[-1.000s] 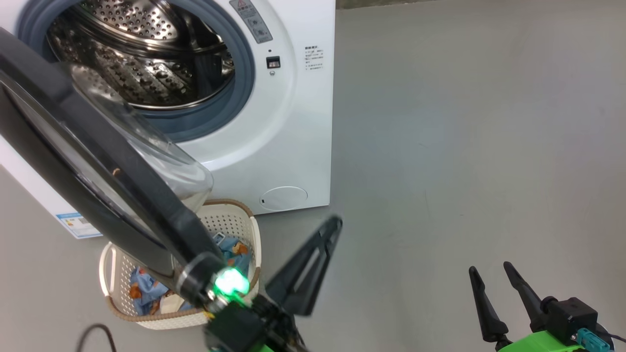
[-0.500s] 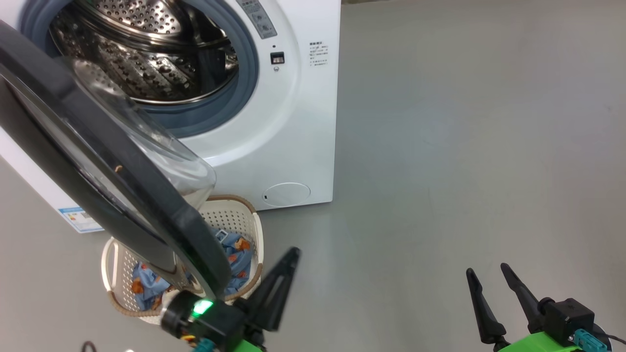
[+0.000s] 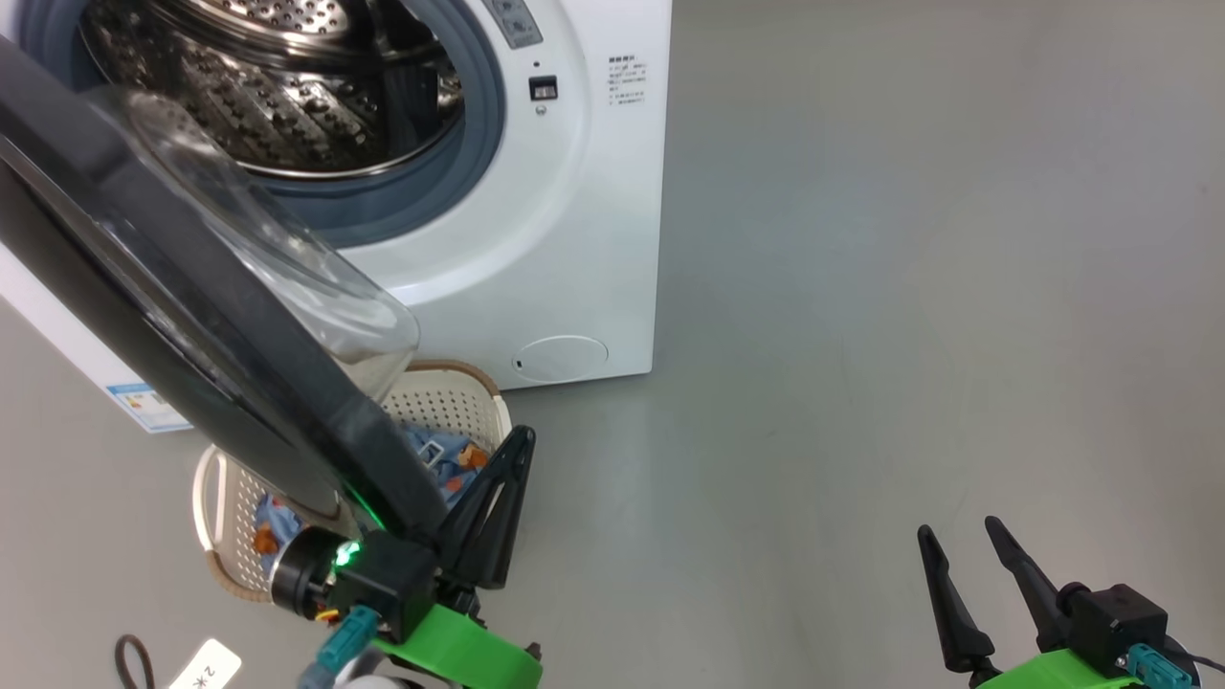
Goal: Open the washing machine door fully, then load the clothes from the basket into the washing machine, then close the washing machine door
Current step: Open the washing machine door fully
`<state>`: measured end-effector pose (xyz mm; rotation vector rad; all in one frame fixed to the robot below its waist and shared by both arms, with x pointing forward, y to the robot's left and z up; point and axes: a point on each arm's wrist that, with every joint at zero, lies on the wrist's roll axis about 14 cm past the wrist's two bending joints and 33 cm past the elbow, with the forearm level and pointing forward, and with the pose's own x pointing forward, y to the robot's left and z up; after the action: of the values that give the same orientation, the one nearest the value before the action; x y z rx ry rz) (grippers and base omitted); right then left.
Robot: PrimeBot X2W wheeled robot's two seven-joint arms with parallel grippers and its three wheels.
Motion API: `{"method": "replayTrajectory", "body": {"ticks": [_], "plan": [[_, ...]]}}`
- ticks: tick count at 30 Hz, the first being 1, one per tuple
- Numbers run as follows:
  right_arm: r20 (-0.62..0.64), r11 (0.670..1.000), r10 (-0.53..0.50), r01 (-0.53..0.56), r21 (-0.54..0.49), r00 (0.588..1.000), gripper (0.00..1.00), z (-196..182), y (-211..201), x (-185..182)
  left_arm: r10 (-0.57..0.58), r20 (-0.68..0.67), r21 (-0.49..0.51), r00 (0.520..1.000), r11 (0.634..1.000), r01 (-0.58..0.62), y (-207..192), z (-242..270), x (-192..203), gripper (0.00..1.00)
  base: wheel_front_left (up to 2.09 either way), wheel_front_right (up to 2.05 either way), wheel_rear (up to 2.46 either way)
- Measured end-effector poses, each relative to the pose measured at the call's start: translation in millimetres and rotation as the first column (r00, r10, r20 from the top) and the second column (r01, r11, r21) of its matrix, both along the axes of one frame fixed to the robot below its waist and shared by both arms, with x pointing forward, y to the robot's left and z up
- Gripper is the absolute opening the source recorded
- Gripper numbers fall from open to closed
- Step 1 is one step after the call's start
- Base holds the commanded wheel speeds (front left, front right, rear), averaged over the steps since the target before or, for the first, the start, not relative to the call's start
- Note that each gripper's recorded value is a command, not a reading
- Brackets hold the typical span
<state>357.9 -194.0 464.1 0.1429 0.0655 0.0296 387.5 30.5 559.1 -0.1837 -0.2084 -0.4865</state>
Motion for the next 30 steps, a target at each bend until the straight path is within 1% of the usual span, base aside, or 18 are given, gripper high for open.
{"method": "replayTrajectory", "body": {"ticks": [6,19,30], "plan": [[-0.003,1.000,0.003,-0.003,0.001,1.000,1.00,-2.3,1.3,6.7,0.003,-0.014,-0.004,1.000,1.000,-0.003,-0.8,-4.2,6.0,0.00,0.00,0.00,0.00],[-0.024,1.000,0.027,-0.026,0.017,0.999,1.00,-10.5,9.8,15.9,0.107,-0.070,0.009,0.992,0.994,-0.106,24.8,-21.5,14.1,0.00,0.00,0.00,0.00],[-0.022,0.999,0.044,-0.043,0.027,0.999,1.00,-10.7,16.1,22.0,0.154,-0.094,-0.002,0.984,0.988,-0.155,33.3,-25.6,14.9,0.00,0.00,0.00,0.00]]}}
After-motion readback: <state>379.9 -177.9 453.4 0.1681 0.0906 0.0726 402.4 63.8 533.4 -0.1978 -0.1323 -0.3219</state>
